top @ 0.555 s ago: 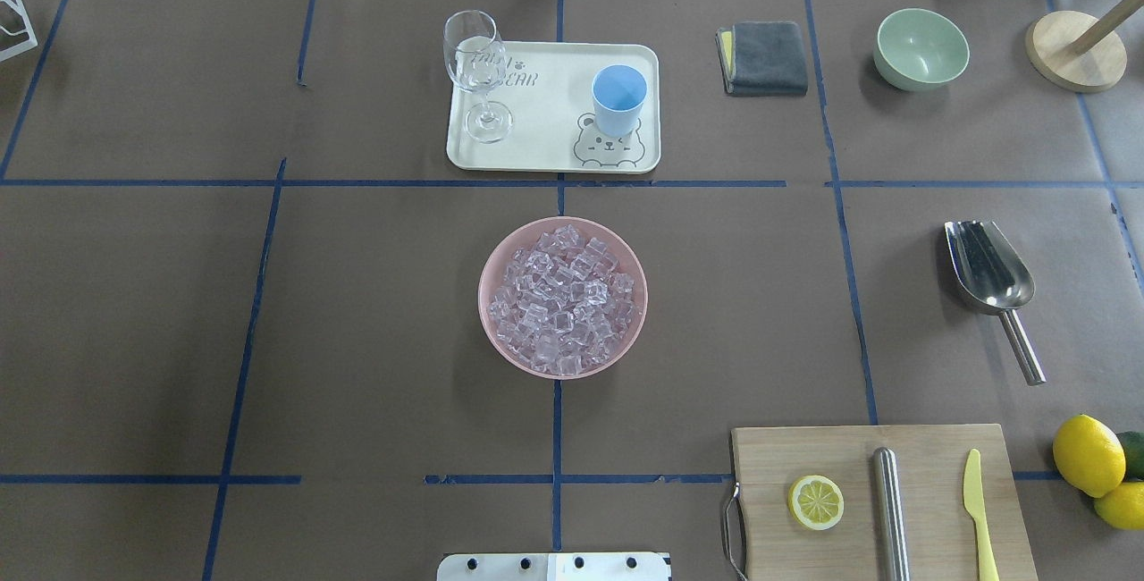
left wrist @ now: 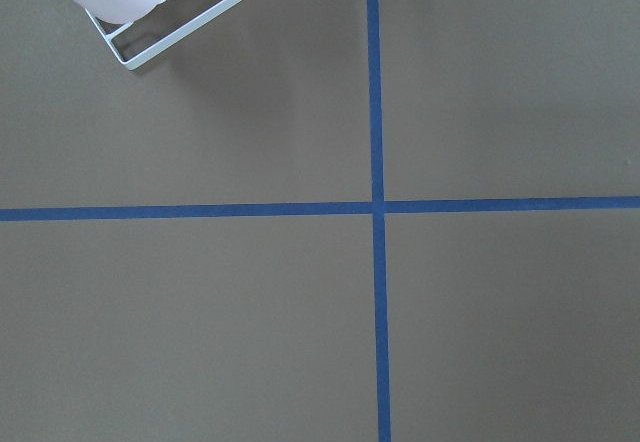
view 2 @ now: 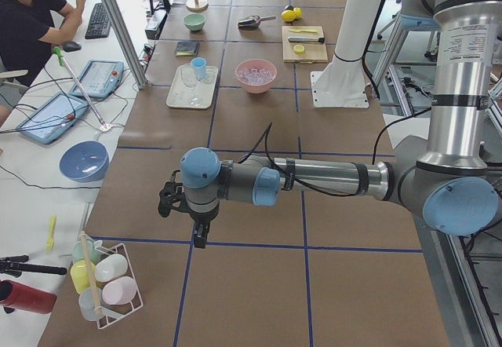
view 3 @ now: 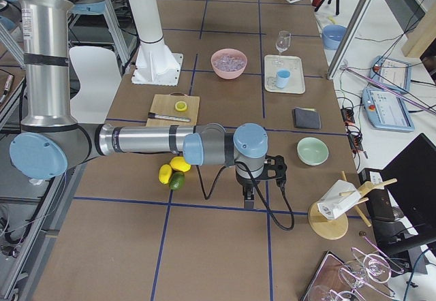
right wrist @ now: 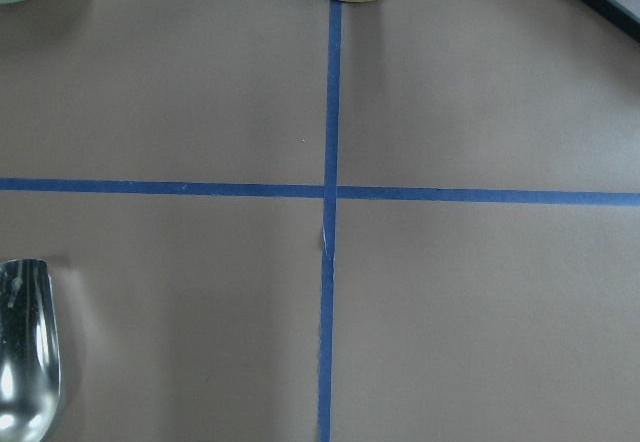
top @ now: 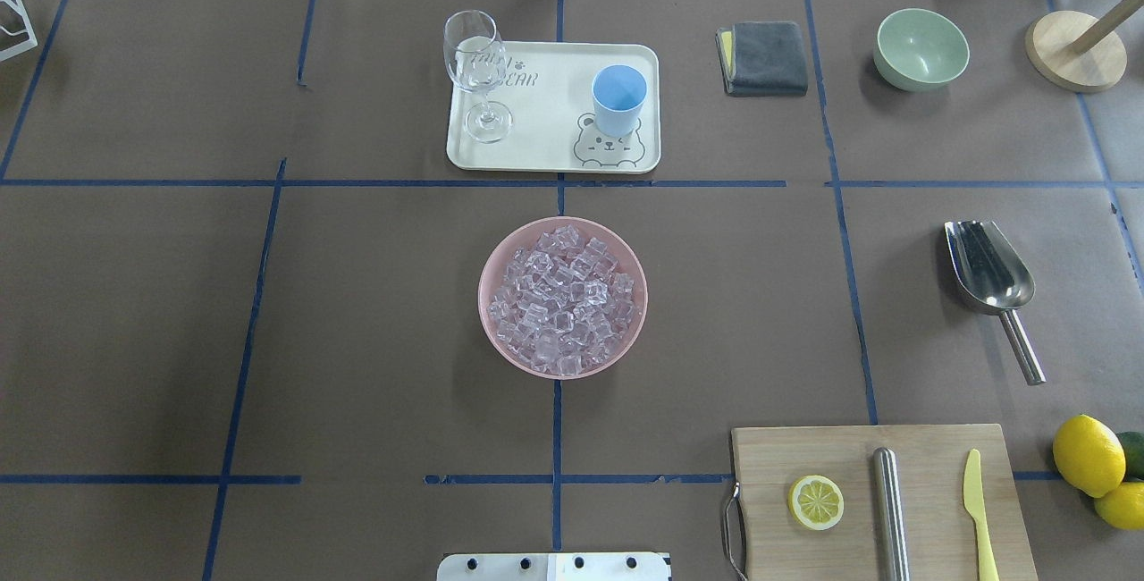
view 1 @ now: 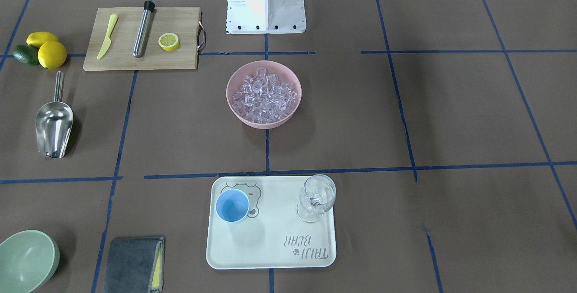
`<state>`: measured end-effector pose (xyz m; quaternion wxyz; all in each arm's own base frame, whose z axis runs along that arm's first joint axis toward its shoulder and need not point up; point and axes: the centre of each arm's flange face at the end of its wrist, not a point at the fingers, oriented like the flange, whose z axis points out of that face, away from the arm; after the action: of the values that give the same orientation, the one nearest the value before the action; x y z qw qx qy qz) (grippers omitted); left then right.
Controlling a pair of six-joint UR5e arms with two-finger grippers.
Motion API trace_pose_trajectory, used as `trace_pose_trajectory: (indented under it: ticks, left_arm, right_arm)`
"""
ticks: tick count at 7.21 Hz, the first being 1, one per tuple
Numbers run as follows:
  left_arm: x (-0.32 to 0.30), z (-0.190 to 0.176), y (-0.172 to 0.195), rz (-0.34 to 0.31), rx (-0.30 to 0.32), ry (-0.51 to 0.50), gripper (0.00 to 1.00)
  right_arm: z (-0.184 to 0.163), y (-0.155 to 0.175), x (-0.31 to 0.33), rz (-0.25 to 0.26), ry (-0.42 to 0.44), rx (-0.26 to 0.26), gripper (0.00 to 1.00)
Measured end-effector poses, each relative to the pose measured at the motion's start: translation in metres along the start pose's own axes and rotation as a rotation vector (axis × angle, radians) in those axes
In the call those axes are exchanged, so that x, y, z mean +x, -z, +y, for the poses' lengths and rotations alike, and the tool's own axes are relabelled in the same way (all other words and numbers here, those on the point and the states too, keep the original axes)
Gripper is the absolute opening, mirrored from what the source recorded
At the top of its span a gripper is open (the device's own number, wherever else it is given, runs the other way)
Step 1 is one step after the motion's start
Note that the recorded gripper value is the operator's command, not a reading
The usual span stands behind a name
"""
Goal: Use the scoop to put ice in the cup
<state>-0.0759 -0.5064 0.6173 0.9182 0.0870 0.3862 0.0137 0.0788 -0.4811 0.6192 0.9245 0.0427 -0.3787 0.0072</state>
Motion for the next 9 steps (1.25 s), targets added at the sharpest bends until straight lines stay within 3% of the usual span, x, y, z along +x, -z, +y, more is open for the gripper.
trace_pose_trajectory:
  ticks: [5, 7, 9]
  left_arm:
    - [0.075, -0.015, 0.005, 0.156, 0.215, -0.364, 1.00]
    - [0.131, -0.025, -0.003, 0.195, 0.248, -0.523, 1.00]
    - [0.198, -0.041, -0.020, 0.240, 0.257, -0.665, 1.00]
  right_arm:
    - [-0.026, 0.009, -0.038, -0.019, 0.027, 0.022, 1.00]
    - [-0.026, 0.016, -0.058, -0.088, 0.036, 0.030, 1.00]
    - [-0.027, 0.024, -0.117, -0.124, 0.071, 0.035, 1.00]
